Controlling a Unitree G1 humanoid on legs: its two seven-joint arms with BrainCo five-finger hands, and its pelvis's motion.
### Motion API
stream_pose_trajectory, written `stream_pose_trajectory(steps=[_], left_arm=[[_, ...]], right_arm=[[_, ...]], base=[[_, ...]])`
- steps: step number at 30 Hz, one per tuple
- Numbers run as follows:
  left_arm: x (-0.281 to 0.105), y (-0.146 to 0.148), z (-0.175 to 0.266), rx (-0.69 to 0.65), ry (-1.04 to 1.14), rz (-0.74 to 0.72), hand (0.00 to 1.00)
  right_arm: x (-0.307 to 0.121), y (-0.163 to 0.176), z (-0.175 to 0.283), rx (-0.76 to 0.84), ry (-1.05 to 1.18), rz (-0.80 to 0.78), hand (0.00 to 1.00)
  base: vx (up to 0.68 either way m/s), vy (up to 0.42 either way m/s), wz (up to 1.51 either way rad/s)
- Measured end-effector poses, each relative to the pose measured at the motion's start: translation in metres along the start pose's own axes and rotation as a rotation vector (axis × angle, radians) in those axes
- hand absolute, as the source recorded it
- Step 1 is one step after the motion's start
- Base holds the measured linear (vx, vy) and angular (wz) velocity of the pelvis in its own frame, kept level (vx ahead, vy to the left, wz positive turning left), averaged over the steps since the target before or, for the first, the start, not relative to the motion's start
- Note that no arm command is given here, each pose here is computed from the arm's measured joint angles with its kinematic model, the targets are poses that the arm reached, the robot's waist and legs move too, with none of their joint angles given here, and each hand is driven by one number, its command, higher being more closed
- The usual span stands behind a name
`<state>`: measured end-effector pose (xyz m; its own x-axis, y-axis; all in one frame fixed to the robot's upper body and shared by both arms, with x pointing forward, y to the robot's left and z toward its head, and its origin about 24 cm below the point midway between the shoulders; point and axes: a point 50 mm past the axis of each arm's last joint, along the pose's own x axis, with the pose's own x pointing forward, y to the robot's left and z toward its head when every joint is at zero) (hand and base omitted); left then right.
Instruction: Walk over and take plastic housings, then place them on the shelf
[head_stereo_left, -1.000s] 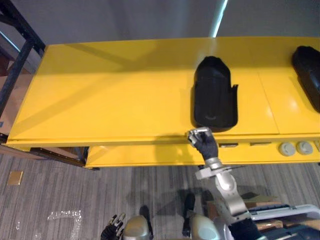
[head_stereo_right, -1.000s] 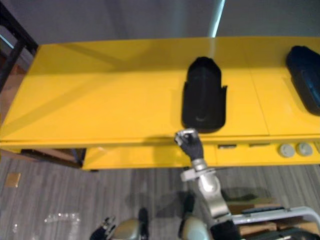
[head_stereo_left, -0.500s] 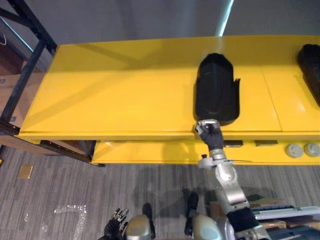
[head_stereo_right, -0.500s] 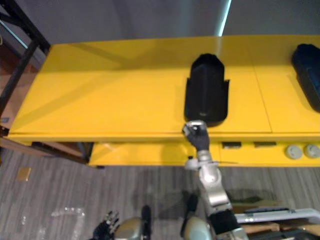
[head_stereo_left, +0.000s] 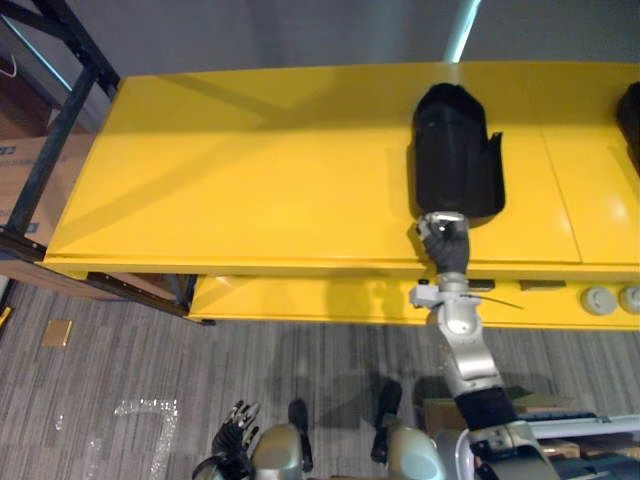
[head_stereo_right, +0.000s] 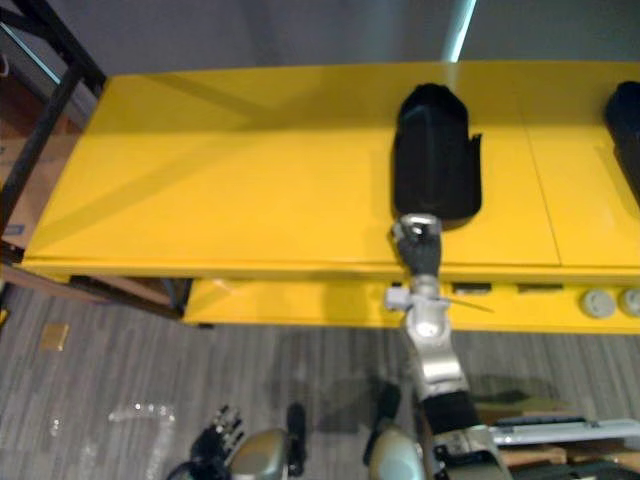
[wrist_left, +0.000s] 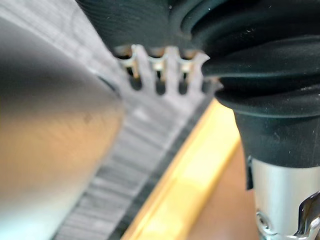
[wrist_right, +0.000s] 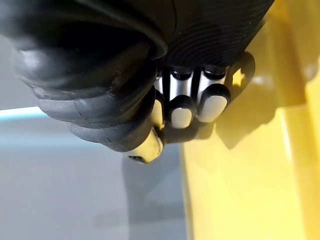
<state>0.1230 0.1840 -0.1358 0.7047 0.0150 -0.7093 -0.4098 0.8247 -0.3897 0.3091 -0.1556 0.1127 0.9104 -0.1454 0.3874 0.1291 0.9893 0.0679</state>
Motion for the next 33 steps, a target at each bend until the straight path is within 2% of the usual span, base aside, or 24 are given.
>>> stream_pose_trajectory(steps=[12,33], left_arm=[[0.008,-0.011,0.013,-0.001,-0.038,-0.031,0.0],[0.008,-0.013,0.015,0.029,-0.043,-0.04,0.0]], right_arm=[[0.021,-0.012,0.011,-0.034,-0.041,-0.07,1.0],[0.034,-0.011,0.017,-0.082,-0.062,-0.077,1.0]], base=[[-0.03,0.013,0.03],[0.0,0.0,0.0]])
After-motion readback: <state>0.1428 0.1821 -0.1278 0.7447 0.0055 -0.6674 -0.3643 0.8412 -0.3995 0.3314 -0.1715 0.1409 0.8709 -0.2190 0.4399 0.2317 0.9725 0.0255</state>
